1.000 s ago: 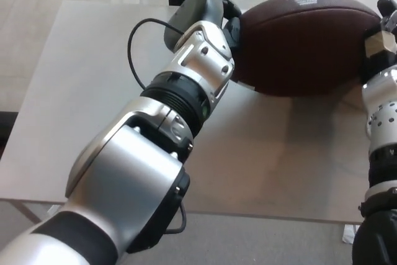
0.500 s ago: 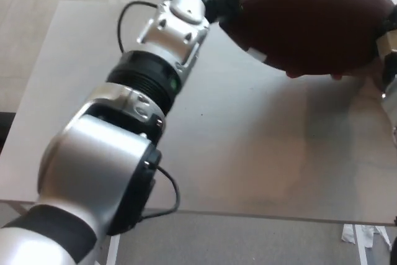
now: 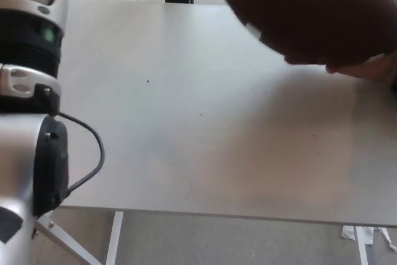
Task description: The robot uses both its hands to grab the left and right ends of a football kept in the middle of the desk infront of it, lifts it up and places it in the palm of a person
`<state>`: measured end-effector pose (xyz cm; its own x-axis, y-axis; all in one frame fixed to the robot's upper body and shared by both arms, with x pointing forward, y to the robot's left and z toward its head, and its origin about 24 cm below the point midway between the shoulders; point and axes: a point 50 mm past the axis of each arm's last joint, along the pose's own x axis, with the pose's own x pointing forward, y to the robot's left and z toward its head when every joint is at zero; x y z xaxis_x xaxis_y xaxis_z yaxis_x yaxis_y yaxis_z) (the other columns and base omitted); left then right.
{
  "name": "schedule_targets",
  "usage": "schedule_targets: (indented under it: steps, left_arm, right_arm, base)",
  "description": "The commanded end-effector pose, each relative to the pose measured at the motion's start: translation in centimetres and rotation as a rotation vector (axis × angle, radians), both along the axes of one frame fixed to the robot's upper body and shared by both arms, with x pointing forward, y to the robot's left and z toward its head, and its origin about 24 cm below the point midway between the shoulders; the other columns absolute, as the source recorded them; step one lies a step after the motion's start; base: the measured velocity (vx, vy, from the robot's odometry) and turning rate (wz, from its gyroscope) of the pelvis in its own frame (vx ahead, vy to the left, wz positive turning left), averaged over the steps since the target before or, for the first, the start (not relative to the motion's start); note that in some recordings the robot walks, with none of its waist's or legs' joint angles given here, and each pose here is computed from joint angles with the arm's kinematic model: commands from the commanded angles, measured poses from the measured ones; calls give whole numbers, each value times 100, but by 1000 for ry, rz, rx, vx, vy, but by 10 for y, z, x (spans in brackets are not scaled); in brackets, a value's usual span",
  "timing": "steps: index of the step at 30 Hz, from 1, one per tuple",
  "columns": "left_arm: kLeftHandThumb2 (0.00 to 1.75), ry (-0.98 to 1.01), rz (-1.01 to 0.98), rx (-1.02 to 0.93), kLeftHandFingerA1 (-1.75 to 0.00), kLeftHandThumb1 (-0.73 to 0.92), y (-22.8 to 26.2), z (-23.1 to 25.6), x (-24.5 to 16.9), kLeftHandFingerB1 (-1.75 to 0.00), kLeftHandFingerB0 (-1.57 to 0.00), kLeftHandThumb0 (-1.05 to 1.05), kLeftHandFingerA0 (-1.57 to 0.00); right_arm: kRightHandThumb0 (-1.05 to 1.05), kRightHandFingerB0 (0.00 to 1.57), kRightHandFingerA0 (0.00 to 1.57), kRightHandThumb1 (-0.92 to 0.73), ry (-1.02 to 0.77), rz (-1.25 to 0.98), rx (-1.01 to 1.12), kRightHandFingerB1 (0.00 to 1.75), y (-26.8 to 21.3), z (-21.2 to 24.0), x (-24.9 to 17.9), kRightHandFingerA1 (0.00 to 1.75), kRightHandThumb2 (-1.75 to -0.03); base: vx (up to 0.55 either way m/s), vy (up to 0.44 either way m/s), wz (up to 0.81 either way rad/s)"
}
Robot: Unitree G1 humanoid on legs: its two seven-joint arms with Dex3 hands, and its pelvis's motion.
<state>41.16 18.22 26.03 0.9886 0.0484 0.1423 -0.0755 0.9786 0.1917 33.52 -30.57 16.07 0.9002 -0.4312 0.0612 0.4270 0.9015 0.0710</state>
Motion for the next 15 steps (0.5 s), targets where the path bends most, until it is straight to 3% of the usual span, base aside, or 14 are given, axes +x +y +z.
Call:
schedule_targets:
  steps: [1, 2, 3, 4, 5, 6, 7, 8, 10, 11, 12, 13, 14, 15]
  left_arm:
    - [77, -142, -31, -170, -20, 92, 108, -22, -130, -10, 0, -88, 0]
    - [77, -139, -9, -168, -18, 92, 115, -29, -146, -9, 0, -89, 0]
    - [125, -124, 29, -150, -27, 87, 126, -41, -168, -7, 0, -94, -1]
    - [94, -81, 148, -114, -43, 74, 152, -66, -227, -21, -8, -98, -5]
    - [115, -56, 233, -84, -50, 71, 164, -76, -263, -27, -1, -86, -2]
    - [70, -50, 291, -76, -43, 92, 173, -82, -286, -28, -9, -89, -14]
    - [70, -47, 304, -74, -43, 92, 174, -84, -293, -28, -9, -89, -14]
    - [70, -47, 388, -67, -45, 92, 184, -90, -323, -29, -9, -87, -18]
    - [111, -54, 464, -45, -54, 74, 190, -95, -346, -36, -5, -89, -20]
    - [111, -57, 482, -38, -54, 74, 192, -96, -352, -36, -5, -89, -20]
    - [112, -62, 557, -32, -56, 77, 197, -104, -375, -40, -4, -86, -23]
    - [110, -67, 650, -30, -57, 74, 207, -121, -407, -42, -6, -81, -23]
    - [108, -53, 712, -27, -58, 75, 215, -134, -424, -45, -9, -86, -27]
    - [108, -46, 723, -25, -58, 75, 215, -137, -426, -45, -9, -86, -27]
  right_arm:
    - [-105, 0, 0, -92, -142, 144, -209, 0, -50, 58, -103, 0, -78]
    - [-105, 0, 0, -92, -143, 125, -213, 0, -53, 57, -117, 0, -77]
    - [-105, 0, 0, -79, -154, 98, -221, 12, -58, 56, -136, 9, -124]
    - [-95, 0, 0, -81, -173, 2, -247, 14, -65, 55, -183, 15, -123]
    - [-93, 0, 0, -92, -189, -70, -273, 25, -67, 54, -212, 32, -74]
    - [-89, 3, 2, -92, -201, -135, -288, 26, -68, 49, -230, 35, -71]
    - [-89, 3, 2, -92, -202, -158, -291, 26, -69, 47, -237, 35, -71]
    - [-90, 10, 2, -79, -182, -216, -293, 42, -65, 37, -261, 45, -114]
    - [-36, 0, 1, -50, -173, -278, -304, 48, -65, 28, -283, 51, -110]
    - [-36, 0, 1, -50, -172, -291, -307, 48, -65, 25, -287, 51, -110]
    - [-74, 17, 29, -69, -138, -380, -326, 44, -68, 10, -306, 51, -103]
    - [-73, 26, 46, -81, -113, -510, -349, 31, -71, -9, -332, 41, -65]
    - [-72, 21, 87, -63, -122, -580, -338, 46, -73, -20, -345, 97, -97]
    - [-72, 21, 87, -63, -126, -596, -329, 46, -74, -23, -348, 97, -97]
  base:
    - [0, 0, 0]
    - [0, 0, 0]
    - [0, 0, 0]
    - [0, 0, 0]
    - [0, 0, 0]
    - [0, 0, 0]
    - [0, 0, 0]
    - [0, 0, 0]
    - [0, 0, 0]
    - [0, 0, 0]
    - [0, 0, 0]
    - [0, 0, 0]
    - [0, 0, 0]
    - [0, 0, 0]
